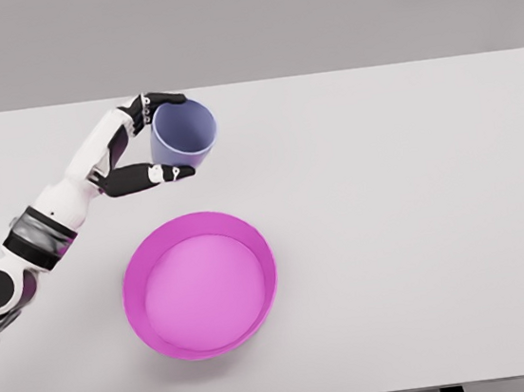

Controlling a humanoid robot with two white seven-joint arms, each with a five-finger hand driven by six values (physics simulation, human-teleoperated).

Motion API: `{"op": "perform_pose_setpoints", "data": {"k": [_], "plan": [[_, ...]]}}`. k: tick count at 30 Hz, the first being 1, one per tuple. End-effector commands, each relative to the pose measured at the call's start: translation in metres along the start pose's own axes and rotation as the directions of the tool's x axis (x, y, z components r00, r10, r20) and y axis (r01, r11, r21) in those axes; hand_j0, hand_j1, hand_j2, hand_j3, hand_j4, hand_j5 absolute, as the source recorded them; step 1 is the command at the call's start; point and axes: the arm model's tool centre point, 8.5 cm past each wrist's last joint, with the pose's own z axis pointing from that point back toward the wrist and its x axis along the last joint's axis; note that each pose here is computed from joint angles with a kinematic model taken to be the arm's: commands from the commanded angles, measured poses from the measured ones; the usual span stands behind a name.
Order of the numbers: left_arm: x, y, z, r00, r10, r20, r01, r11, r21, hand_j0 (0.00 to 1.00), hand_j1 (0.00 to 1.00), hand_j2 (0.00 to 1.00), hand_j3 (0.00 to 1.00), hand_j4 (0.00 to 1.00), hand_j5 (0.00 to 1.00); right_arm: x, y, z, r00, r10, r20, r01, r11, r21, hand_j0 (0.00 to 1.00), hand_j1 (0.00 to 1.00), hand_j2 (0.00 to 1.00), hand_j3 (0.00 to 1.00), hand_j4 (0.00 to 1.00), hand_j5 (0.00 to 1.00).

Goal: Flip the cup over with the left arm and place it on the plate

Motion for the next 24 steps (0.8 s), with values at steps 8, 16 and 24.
{"op": "perform_pose_setpoints", "data": {"k": [8, 16, 24], "plan": [[0.004, -0.005, 0.007, 0.996, 0.042, 0.085, -0.041, 0.999, -0.008, 0.71, 0.71, 0.71, 0.71, 0.71, 0.71, 0.000, 0.000, 0.000, 1.000, 0.000, 0.000, 0.000, 1.000, 0.000, 1.00, 1.00, 1.00, 1.00, 1.00, 1.00], [0.000, -0.016, 0.018, 0.988, 0.094, 0.124, -0.093, 0.996, -0.015, 0.71, 0.71, 0.71, 0.71, 0.71, 0.71, 0.000, 0.000, 0.000, 1.000, 0.000, 0.000, 0.000, 1.000, 0.000, 1.00, 1.00, 1.00, 1.00, 1.00, 1.00], [-0.006, -0.023, 0.030, 0.983, 0.133, 0.130, -0.132, 0.991, -0.017, 0.71, 0.71, 0.71, 0.71, 0.71, 0.71, 0.000, 0.000, 0.000, 1.000, 0.000, 0.000, 0.000, 1.000, 0.000, 1.00, 1.00, 1.00, 1.00, 1.00, 1.00]]}}
